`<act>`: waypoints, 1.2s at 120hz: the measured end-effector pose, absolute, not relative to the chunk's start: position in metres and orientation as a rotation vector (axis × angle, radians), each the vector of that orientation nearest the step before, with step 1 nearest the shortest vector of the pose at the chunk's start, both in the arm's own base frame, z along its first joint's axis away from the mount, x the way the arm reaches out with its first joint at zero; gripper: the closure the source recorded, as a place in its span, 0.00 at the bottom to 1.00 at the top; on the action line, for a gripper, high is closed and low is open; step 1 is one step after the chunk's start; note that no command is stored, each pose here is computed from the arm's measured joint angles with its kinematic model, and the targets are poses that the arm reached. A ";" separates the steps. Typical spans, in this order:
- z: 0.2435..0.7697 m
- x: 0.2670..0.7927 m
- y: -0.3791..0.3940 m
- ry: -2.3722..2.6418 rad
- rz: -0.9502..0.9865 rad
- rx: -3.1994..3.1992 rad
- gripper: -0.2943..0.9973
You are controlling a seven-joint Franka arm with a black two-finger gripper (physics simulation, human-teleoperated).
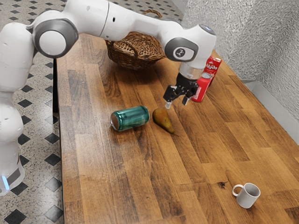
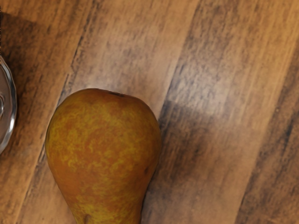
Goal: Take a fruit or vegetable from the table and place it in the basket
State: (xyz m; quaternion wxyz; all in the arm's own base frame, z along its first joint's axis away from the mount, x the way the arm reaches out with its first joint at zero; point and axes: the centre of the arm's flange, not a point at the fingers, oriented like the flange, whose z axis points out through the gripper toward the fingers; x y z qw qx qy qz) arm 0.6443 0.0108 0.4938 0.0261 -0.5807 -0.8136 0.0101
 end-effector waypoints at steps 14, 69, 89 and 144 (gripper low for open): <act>0.471 0.636 0.008 -2.499 0.021 -1.797 0.23; 0.425 0.636 0.033 -2.526 -0.007 -1.788 0.23; 0.408 0.635 0.040 -2.524 0.004 -1.783 0.29; 0.518 0.652 0.020 -2.500 -0.080 -1.932 0.50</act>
